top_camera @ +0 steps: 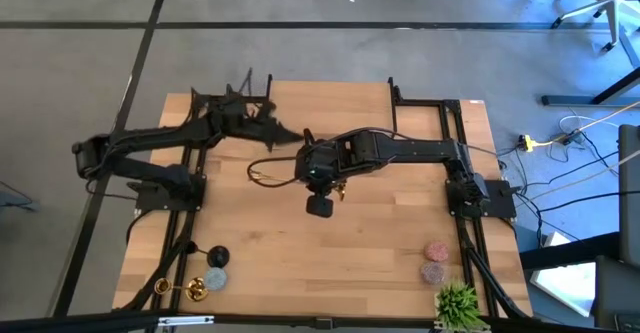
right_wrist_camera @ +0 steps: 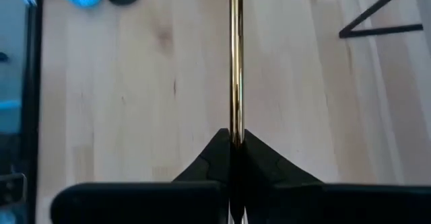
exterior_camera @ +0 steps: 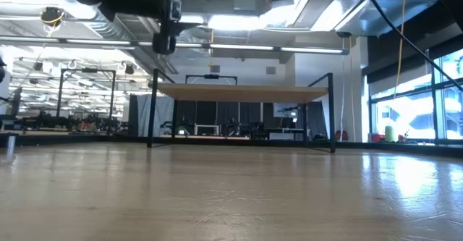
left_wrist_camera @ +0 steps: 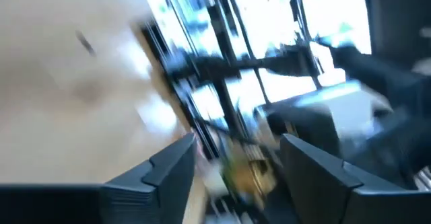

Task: Pick & Place candle stick holders
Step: Put the gold brass candlestick on the shelf

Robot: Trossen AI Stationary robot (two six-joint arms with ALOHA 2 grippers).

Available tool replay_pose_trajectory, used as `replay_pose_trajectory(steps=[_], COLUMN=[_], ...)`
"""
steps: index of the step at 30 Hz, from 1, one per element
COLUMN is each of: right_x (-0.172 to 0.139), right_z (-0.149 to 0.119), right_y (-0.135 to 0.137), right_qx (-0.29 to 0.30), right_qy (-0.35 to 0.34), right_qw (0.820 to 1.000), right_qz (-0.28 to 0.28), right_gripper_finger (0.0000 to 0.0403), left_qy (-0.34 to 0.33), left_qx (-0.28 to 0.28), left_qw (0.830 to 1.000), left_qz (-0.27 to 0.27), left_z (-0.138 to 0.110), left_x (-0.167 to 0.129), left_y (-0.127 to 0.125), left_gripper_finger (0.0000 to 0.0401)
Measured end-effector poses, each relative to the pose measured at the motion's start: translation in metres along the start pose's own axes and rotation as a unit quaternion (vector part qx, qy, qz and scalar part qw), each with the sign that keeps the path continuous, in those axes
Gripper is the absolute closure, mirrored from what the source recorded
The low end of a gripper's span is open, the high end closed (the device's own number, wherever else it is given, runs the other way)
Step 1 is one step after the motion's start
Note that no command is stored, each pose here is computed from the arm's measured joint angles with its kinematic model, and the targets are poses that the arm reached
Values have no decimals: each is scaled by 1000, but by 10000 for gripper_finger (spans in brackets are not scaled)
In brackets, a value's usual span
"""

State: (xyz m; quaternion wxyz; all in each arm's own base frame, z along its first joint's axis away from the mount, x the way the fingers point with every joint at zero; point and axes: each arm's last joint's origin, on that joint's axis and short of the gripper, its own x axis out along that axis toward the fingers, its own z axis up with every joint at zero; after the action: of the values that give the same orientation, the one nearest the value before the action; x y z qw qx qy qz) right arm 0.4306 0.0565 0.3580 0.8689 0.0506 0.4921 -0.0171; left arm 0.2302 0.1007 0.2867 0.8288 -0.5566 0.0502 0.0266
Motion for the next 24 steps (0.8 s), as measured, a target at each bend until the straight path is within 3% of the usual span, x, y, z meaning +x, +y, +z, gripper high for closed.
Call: replay_pose_trajectory(steps=[6,12,19,24], right_x=[-3,-37,-83,-90], right_z=[14,25,32,35], right_y=[3,1,-6,-7], right_qx=[41,74,84,70], right_qy=[-78,-182,-280,-299], right_qw=[996,980,956,952], right_qz=[10,-29,-10,8], right_gripper_finger=[388,388,388,388], left_qy=[-82,-140,-146,-144], left_qx=[27,58,74,85], left_qw=[996,988,981,980], left_qz=[21,36,100,107], left_z=[26,40,33,25], left_x=[-22,-54,-84,-93], left_y=[4,-2,-2,-8], left_gripper_finger=[178,178,178,178])
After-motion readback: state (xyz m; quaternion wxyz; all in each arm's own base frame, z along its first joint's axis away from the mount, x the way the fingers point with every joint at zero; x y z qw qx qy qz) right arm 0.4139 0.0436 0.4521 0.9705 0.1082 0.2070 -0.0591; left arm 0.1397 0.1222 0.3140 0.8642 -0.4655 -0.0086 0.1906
